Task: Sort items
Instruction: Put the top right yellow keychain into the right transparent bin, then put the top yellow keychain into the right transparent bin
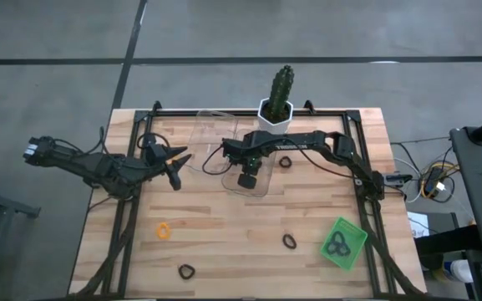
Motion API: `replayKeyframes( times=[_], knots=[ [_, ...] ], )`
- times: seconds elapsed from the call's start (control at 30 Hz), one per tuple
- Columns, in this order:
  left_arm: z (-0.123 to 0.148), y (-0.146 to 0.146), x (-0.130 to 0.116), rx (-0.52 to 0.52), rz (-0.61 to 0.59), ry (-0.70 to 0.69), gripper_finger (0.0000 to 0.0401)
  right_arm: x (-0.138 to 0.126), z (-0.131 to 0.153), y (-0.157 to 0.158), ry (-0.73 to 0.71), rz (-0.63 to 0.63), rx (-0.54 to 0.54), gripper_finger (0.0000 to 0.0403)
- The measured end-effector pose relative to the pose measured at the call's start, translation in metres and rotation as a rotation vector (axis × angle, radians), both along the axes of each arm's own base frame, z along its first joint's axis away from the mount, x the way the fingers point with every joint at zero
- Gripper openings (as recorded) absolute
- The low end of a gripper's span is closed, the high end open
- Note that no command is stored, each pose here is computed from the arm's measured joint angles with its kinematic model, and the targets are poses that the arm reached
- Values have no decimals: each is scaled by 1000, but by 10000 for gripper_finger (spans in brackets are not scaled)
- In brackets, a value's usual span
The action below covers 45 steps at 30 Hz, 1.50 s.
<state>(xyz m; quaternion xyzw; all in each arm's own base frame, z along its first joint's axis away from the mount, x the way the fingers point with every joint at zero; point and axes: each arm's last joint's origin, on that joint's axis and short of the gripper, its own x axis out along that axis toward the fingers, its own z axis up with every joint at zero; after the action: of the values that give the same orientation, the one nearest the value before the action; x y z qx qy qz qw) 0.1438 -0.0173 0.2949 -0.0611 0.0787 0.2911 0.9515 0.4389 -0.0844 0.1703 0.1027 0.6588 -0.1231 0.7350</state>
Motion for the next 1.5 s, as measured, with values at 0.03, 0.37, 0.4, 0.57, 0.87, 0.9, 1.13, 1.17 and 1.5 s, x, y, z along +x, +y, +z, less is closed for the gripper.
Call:
replayKeyframes(
  times=[0.03, 0.37, 0.4, 0.57, 0.87, 0.9, 1.13, 1.17, 1.5],
  knots=[
    [0, 0, 0, 2, 0, 1, 128, 0, 0, 0, 1, 0, 0, 53],
    [0, 0, 0, 45, -10, 32, 128, -1, 6, 0, -3, 15, -2, 136],
    [0, 0, 0, 54, -12, 37, 129, 0, 10, 0, -14, 15, -4, 139],
    [-2, 0, 0, 119, -6, 92, 129, -4, 47, 2, -106, 9, -20, 143],
    [-19, 11, -16, 344, 345, 345, 129, -42, 155, 12, -399, -42, -59, 128],
    [-20, 11, -17, 348, 376, 345, 129, -49, 168, 14, -440, -46, -65, 127],
    [-23, 12, -20, 270, 438, 260, 129, -98, 245, 28, -716, -51, -145, 124],
    [-23, 13, -20, 261, 443, 252, 129, -105, 253, 29, -747, -51, -151, 125],
    [-24, 24, -18, 140, 477, 204, 129, -149, 294, 41, -895, -41, -165, 134]
  ],
)
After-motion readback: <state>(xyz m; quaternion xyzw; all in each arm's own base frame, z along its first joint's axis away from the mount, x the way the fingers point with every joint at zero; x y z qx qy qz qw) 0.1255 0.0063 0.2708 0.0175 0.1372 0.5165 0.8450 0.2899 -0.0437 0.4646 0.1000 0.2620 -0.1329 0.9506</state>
